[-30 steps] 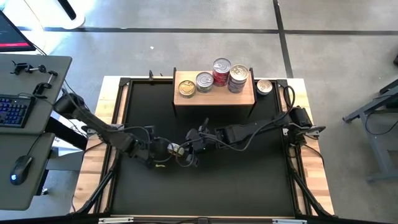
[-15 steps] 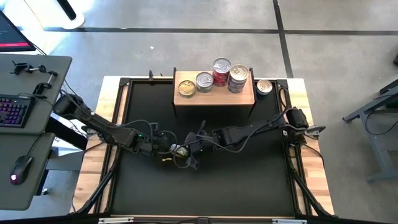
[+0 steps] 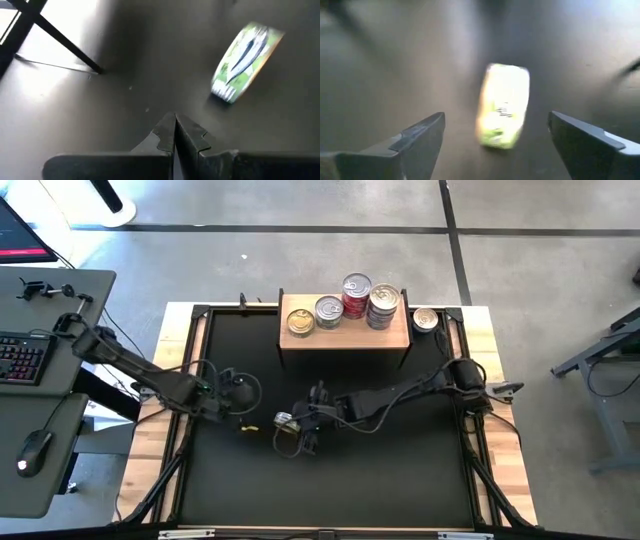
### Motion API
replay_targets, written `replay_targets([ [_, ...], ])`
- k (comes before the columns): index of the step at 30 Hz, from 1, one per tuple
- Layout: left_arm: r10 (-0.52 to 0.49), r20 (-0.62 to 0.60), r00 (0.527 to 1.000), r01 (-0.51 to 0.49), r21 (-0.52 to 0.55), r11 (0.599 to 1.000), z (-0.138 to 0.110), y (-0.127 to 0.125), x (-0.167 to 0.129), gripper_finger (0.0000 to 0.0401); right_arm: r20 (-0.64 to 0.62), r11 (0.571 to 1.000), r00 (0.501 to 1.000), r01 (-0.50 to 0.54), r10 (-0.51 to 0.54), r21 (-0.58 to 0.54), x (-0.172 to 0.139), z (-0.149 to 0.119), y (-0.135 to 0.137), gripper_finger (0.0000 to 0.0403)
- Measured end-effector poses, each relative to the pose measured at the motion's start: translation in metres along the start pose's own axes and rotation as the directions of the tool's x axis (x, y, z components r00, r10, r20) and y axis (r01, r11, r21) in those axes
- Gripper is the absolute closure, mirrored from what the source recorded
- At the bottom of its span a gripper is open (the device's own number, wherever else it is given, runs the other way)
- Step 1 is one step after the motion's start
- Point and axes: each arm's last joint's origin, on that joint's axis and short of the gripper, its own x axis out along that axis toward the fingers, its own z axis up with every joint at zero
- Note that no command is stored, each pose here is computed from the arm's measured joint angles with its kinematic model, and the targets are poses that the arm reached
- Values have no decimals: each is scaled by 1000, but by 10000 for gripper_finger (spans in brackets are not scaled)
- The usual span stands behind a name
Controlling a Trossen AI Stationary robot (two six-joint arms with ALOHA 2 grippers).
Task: Stack canned seafood by type on shelf
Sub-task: Stack the green tuna can on top of the green tuna can on the shelf
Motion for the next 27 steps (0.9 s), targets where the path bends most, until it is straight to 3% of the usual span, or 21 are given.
replay_targets([
  [3, -33, 36, 999, 35, -55, 998, 0, 1, -8, 401, 9, 998, 998, 62, -62, 16, 9, -3, -4, 57],
  [6, -66, 66, 996, 70, -69, 995, -1, 1, -17, 401, 16, 996, 999, 26, -28, 86, 12, -1, -7, 57],
  [11, -96, 96, 991, 103, -71, 992, -3, 4, -25, 401, 13, 995, 999, 45, -46, 84, 20, -4, -10, 57],
  [19, -103, 111, 989, 112, -80, 991, -3, 6, -28, 401, 1, 993, 1000, -18, 18, 120, 45, -16, -7, 60],
  [23, -100, 112, 989, 110, -78, 991, -3, 6, -28, 401, 28, 989, 999, 17, -21, 147, 49, -18, -5, 92],
  [27, -94, 116, 989, 100, -51, 994, -3, 6, -28, 401, 40, 983, 997, 54, -62, 174, 49, -17, -6, 160],
])
